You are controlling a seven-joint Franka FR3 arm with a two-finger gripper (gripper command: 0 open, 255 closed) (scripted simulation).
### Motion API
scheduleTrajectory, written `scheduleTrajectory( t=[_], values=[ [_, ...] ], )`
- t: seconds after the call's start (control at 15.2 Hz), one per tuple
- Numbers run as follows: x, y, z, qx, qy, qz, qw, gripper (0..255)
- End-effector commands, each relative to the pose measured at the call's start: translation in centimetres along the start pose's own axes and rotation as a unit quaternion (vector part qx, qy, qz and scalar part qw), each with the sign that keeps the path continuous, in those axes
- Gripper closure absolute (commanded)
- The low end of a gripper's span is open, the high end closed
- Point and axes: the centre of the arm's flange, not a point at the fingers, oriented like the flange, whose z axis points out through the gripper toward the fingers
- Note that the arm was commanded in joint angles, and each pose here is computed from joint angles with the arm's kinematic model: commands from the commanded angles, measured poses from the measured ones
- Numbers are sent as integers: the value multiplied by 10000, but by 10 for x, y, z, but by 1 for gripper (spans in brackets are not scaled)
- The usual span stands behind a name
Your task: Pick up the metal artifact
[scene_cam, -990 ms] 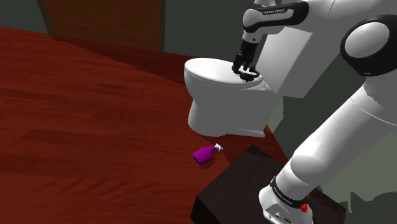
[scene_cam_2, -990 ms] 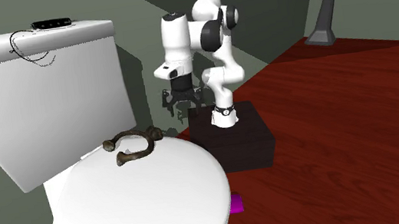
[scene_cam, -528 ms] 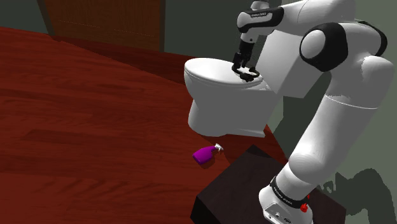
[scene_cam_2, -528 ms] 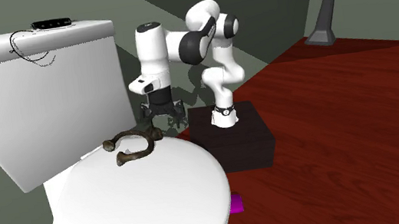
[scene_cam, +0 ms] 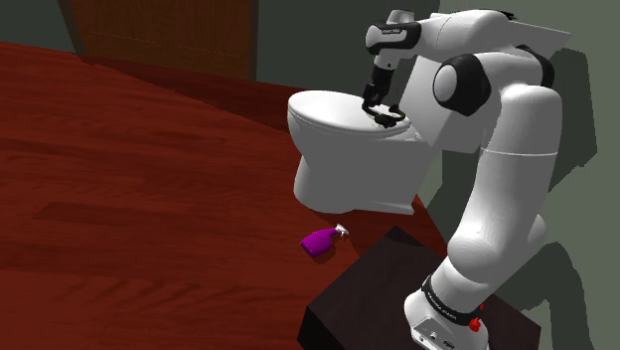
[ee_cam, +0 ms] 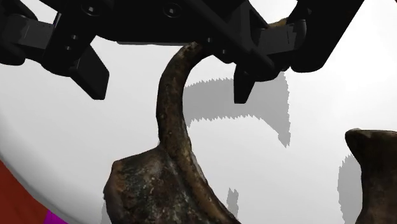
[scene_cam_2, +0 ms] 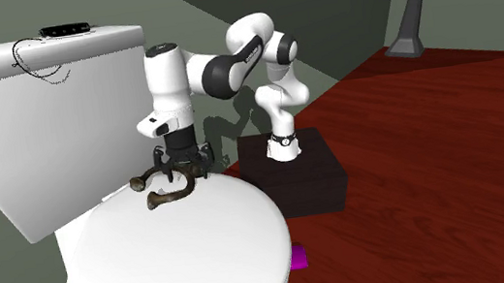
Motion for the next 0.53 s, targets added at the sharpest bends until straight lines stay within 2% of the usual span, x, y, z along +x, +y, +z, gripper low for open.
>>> scheduleTrajectory(
  t=[0.0, 0.2, 0.33, 0.4, 0.46],
  values=[
    [0, -1, 9, -1, 2, -2, 10000, 0],
    [-1, -2, 28, -1, 2, -2, 10000, 0],
    [-1, -2, 28, -1, 2, -2, 10000, 0],
    [-1, -1, 28, -1, 2, -2, 10000, 255],
    [-1, -1, 28, -1, 2, -2, 10000, 255]
  ],
)
